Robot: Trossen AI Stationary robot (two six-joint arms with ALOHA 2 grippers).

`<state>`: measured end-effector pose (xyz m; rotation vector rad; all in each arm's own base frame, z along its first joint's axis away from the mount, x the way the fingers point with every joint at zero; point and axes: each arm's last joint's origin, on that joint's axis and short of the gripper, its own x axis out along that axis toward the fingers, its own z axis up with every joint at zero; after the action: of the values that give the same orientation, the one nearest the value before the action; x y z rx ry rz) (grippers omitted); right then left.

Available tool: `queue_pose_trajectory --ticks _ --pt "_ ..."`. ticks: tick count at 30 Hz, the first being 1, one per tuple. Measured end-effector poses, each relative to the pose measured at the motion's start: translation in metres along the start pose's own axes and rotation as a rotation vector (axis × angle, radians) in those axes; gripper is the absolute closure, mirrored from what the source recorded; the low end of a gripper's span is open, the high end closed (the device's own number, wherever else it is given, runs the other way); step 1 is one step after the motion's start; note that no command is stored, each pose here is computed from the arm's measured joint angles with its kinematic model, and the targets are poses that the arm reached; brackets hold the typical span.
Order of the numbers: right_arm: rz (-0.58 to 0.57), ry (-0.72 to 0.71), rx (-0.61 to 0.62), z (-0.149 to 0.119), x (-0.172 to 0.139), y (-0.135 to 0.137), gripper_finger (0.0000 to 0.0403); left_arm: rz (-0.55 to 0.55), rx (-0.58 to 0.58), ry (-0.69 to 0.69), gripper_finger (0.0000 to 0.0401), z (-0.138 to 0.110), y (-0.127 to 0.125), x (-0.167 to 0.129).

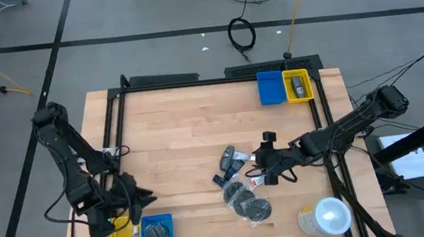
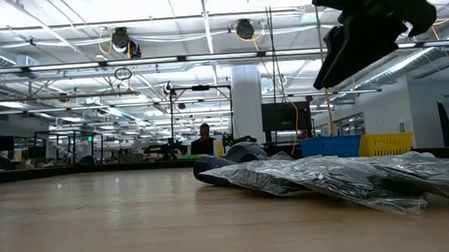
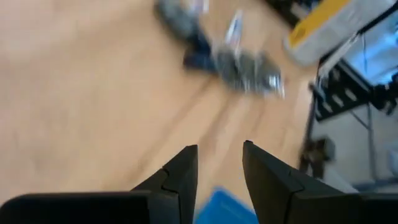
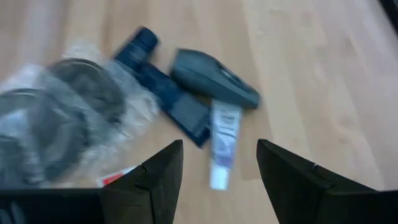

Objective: Pick & Place Travel size toiletries
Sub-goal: Put the white toothpaste into the bottom yellow bin

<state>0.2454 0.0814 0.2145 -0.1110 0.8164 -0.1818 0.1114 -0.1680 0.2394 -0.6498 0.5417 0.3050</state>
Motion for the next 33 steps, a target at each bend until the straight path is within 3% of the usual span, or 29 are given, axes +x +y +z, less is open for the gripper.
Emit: queue_pose_trajectory --ticks 4,7,12,20,33 --pt "-0.051 0.041 0.015 -0.005 0.007 0.0 0.0207 0.051 0.107 -0.166 0.0277 0.013 0.001 0.01" --pt "-0.055 0.068 0.014 -0.012 0.019 0.001 0.0207 0.101 0.159 -0.215 0.0277 0.023 0.002 0.018" --pt "-0.082 0.131 0.004 -0.028 0.037 0.0 0.0207 0.153 0.209 -0.251 0.0277 0.037 0.001 0.032" --pt "-0.081 0.16 0.072 -0.031 0.047 -0.003 0.0207 0.169 0.317 -0.298 0.0277 0.054 -0.009 0.051" --pt "-0.107 0.214 0.061 -0.04 0.067 -0.002 0.0207 0.179 0.376 -0.266 0.0277 0.051 -0.02 0.09"
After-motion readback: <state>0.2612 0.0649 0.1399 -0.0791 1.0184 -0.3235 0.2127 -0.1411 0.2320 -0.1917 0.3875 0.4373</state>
